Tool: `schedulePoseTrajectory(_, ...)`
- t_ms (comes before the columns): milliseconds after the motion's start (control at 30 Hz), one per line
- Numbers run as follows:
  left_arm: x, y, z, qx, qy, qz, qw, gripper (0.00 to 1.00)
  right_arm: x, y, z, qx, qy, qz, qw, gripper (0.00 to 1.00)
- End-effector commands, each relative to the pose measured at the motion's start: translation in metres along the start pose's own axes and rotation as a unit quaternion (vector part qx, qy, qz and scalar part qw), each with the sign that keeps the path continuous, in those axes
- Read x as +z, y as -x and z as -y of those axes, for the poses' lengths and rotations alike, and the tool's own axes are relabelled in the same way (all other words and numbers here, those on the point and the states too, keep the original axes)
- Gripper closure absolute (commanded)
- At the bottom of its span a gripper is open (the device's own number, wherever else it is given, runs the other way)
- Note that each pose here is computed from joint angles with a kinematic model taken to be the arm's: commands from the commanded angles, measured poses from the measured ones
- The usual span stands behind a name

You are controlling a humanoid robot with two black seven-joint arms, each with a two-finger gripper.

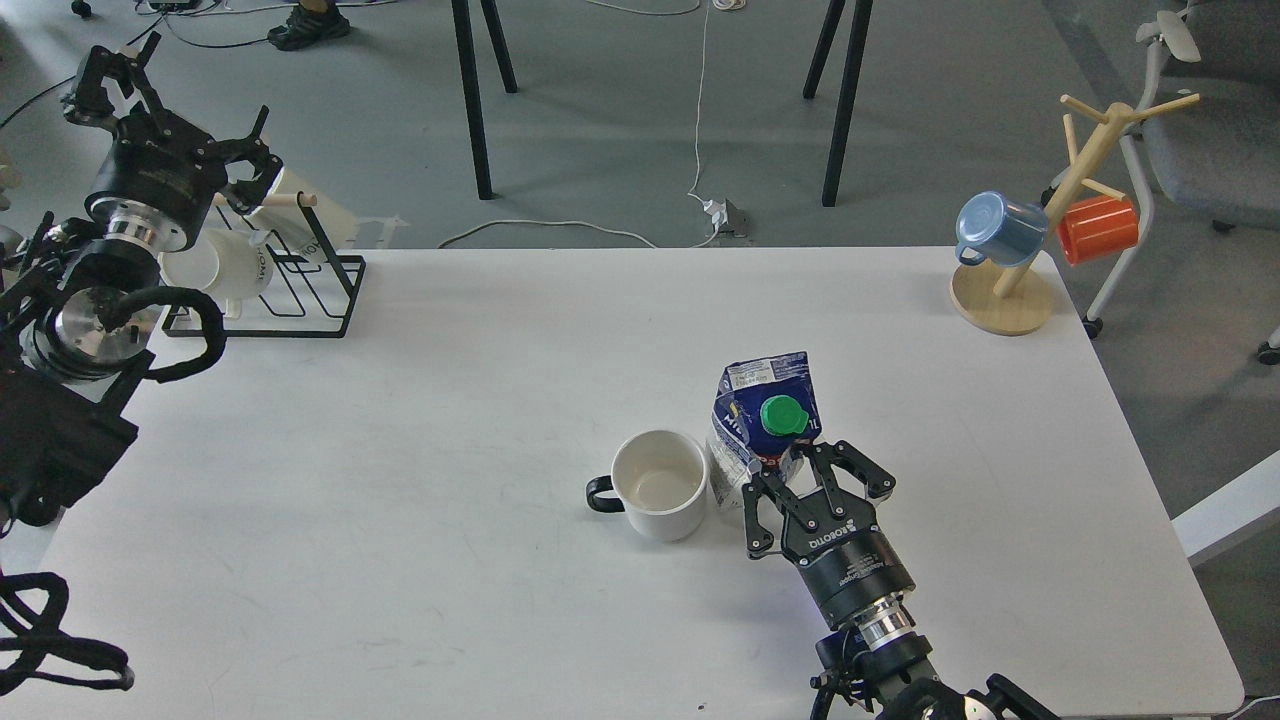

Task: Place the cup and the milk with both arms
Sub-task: 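Slide the milk carton with the right gripper next to the white mug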

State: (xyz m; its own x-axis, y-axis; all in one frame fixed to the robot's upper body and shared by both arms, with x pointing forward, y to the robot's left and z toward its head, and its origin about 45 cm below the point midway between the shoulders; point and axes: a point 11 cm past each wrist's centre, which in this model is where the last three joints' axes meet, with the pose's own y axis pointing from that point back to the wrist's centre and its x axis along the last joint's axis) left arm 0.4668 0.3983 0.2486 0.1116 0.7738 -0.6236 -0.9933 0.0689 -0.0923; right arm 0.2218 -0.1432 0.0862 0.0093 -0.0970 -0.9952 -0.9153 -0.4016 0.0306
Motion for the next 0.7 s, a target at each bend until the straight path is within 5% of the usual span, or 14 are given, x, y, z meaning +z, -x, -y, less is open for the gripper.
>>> schedulePoseTrajectory(0, 0.0003, 0.0006, 0.0004, -0.001, 0.0, 0.0, 1.0, 0.0, 0.0027, -0.001, -0.0003, 0.001, 0.004, 0.0, 1.0, 0.59)
schedulePoseTrajectory(533, -0.0017, -0.0001, -0.0004, 0.0, -0.002, 0.001, 1.0, 0.0, 0.0003, -0.0098, -0.003, 0.015, 0.0, -0.003, 1.0, 0.47)
schedulePoseTrajectory(667, -0.0053, 0.0002, -0.0008, -0.002, -0.008, 0.007, 1.0, 0.0, -0.0001, -0.0098, -0.0029, 0.015, -0.001, -0.003, 1.0, 0.26)
